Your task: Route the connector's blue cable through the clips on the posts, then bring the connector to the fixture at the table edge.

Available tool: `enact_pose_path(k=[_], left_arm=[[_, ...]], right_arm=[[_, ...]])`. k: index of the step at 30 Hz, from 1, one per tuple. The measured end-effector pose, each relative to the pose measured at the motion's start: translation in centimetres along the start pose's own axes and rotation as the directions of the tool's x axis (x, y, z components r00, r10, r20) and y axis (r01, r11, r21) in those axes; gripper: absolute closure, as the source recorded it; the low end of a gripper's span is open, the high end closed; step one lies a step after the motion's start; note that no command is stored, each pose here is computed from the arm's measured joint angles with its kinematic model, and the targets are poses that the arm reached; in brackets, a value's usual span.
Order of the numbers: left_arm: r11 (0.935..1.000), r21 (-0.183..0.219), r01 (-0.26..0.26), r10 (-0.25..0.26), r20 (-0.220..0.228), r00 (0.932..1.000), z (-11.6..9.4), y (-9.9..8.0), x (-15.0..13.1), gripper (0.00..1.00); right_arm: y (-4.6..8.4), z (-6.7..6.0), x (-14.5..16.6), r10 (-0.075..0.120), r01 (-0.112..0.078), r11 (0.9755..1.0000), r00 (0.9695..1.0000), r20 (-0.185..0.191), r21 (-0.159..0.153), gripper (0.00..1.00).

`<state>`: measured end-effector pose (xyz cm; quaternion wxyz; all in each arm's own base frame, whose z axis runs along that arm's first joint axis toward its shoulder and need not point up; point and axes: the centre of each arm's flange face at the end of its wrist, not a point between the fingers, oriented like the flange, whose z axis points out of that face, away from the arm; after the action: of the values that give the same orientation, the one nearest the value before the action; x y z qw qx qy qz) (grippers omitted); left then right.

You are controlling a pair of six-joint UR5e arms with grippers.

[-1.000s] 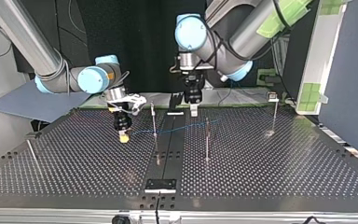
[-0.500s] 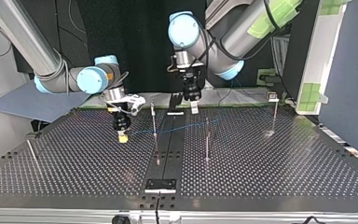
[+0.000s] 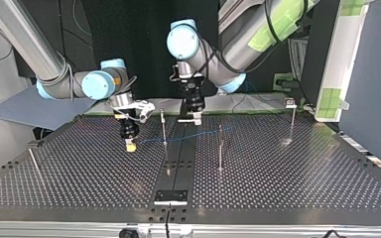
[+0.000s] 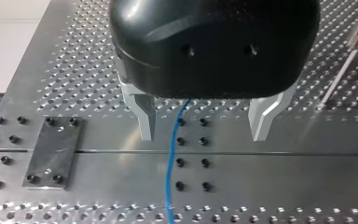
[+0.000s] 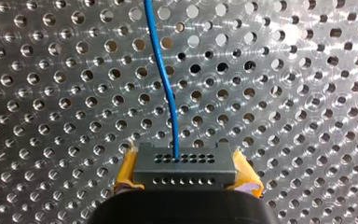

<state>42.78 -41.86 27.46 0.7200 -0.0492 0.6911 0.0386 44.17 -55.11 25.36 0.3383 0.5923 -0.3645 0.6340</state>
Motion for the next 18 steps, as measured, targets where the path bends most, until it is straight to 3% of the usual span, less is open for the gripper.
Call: enact_pose_path(k=[10,18], left_arm=[[0.9995,-0.023,0.020,-0.019,0.030,0.9994,2.0,-0.2,-2.1,0.00],[0.9992,-0.037,-0.018,0.018,-0.002,0.9998,2.6,0.0,-0.7,0.00]], right_arm=[[0.1,0.0,-0.1,-0.003,0.003,1.0000,1.0000,0.002,-0.002,1.00],[0.2,0.0,-0.1,-0.002,0.002,1.0000,1.0000,0.002,-0.002,1.00]])
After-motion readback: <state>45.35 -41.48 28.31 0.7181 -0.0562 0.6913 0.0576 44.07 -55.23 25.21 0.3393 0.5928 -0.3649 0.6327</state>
